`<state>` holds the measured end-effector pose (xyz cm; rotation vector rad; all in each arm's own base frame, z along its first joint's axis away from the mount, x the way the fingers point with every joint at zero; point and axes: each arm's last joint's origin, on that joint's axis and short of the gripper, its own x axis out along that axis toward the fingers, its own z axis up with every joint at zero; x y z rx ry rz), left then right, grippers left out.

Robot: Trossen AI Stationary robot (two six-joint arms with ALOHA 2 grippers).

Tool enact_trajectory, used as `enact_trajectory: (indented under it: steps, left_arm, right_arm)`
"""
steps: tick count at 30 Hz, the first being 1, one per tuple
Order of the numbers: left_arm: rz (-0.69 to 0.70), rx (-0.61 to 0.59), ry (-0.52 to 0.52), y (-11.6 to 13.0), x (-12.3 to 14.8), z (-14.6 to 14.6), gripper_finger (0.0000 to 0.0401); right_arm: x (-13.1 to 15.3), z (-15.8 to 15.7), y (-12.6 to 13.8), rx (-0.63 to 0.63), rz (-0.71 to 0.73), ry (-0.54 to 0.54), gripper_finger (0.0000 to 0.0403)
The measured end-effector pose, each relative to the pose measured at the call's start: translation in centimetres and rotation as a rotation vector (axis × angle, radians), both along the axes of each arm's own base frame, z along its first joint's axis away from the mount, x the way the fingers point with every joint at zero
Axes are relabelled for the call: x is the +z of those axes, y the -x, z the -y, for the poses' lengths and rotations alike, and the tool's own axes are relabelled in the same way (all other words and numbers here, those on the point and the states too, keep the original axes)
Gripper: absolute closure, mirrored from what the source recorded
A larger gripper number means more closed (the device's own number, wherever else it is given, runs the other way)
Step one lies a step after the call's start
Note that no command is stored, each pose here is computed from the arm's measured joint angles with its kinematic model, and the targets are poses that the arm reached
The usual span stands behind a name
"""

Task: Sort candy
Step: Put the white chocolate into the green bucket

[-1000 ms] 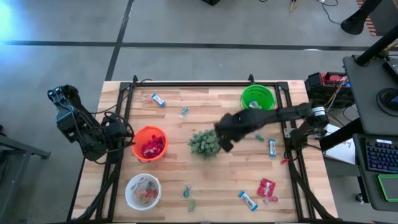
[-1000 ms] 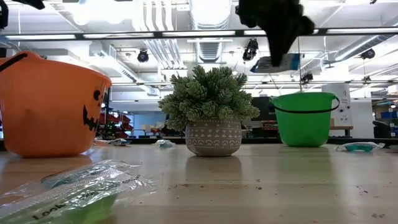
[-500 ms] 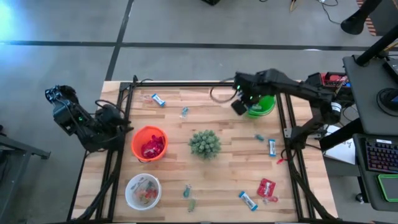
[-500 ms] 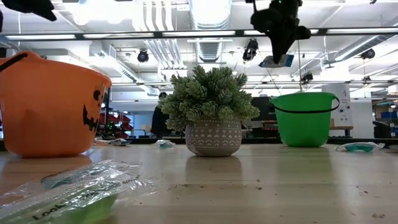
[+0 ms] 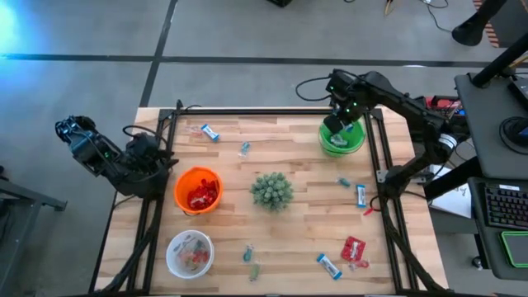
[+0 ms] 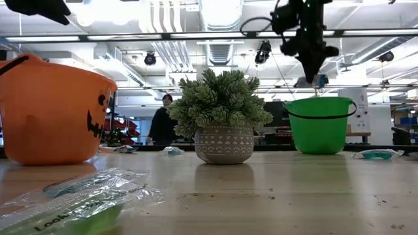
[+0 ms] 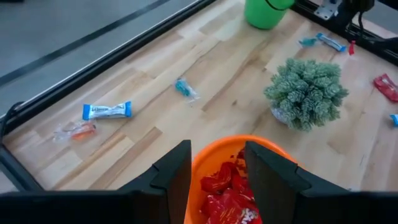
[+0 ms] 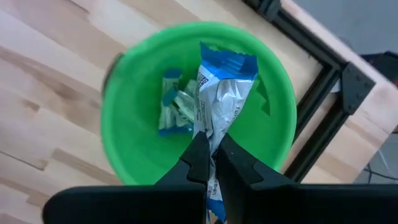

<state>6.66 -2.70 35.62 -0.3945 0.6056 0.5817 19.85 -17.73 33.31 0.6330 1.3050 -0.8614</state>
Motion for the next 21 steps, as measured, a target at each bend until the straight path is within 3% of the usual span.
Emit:
enact_trajectory:
  steps: [6,12,21]
  left_arm:
    - [-0.034,-0.029,0.009,-0.4,-0.1,0.5,0.0269]
    - [-0.023,0.0,0.022,-0.7,-0.2,0.6,0.0269]
    - [0.051,0.117,-0.136,-0.8,0.1,-0.2,0.0269]
  right_arm:
    - [-1.5,0.7,0.7,-0.001,-0.025,-0.035,0.0381]
    - [-1.8,1.1,0.5,0.019,-0.003,-0.01,0.0333]
    - [-1.5,1.2,0.4,0.001,0.006,0.007,0.0264]
